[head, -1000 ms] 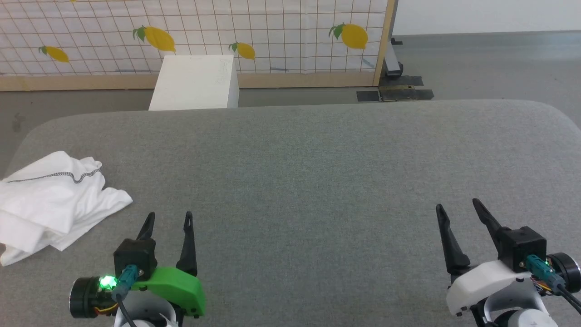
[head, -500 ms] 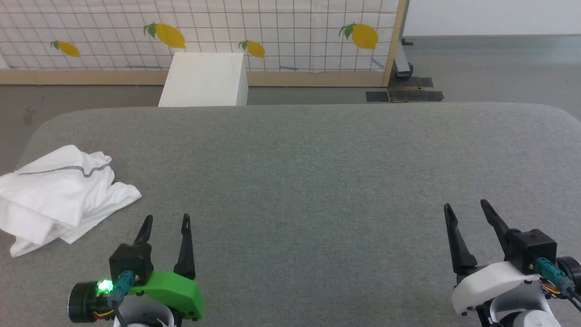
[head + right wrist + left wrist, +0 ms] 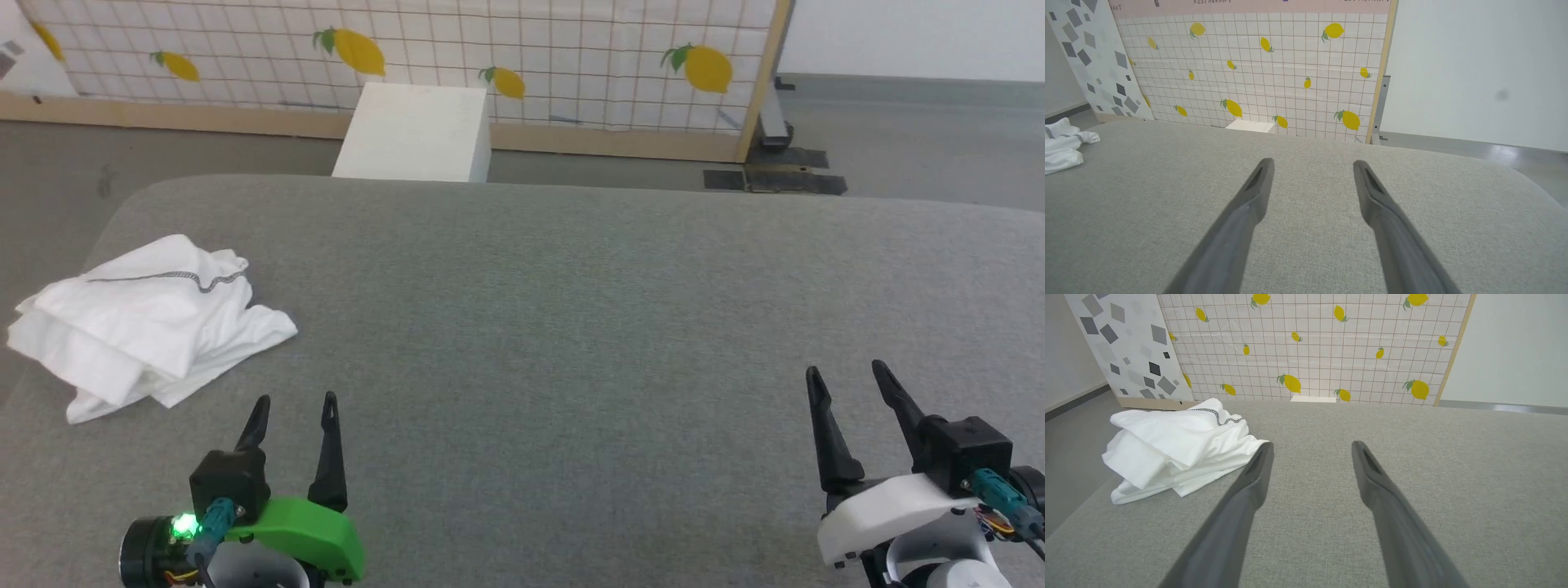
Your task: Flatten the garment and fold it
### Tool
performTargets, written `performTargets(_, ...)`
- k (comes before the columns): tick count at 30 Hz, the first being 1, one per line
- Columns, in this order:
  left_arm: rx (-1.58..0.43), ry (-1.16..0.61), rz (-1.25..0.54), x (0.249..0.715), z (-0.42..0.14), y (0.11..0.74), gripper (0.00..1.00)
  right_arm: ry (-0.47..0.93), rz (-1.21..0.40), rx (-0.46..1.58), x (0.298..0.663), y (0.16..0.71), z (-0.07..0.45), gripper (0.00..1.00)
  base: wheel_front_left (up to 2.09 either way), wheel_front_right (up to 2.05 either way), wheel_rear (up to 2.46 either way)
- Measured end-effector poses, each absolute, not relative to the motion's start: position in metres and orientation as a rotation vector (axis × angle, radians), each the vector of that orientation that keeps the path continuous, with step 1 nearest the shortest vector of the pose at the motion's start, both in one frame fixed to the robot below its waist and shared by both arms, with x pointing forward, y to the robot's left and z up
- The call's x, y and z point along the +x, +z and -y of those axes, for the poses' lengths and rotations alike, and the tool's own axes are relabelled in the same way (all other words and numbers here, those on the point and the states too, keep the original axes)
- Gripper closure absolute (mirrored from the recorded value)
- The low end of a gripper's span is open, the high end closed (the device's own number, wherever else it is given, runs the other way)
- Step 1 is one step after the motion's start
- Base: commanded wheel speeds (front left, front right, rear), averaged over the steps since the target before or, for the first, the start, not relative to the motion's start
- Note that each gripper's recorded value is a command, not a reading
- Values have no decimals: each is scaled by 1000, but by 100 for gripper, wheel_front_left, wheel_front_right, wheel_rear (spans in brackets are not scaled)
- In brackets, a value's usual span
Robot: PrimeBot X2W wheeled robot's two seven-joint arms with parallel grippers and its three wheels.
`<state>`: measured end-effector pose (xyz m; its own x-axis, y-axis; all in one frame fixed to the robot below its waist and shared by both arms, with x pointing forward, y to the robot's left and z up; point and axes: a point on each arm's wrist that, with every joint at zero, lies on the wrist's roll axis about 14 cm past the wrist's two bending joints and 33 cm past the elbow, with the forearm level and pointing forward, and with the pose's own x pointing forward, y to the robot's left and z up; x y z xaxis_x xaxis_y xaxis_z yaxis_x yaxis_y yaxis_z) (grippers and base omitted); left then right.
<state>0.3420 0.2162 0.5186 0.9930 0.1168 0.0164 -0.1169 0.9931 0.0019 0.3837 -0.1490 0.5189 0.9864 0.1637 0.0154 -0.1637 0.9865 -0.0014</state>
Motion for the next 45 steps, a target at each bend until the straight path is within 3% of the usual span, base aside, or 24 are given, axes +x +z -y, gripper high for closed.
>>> performTargets(45, -58, 515, 55, 221, -311, 506, 0, 580, 43, 21, 398, 514, 1, 0, -2, -2, -2)
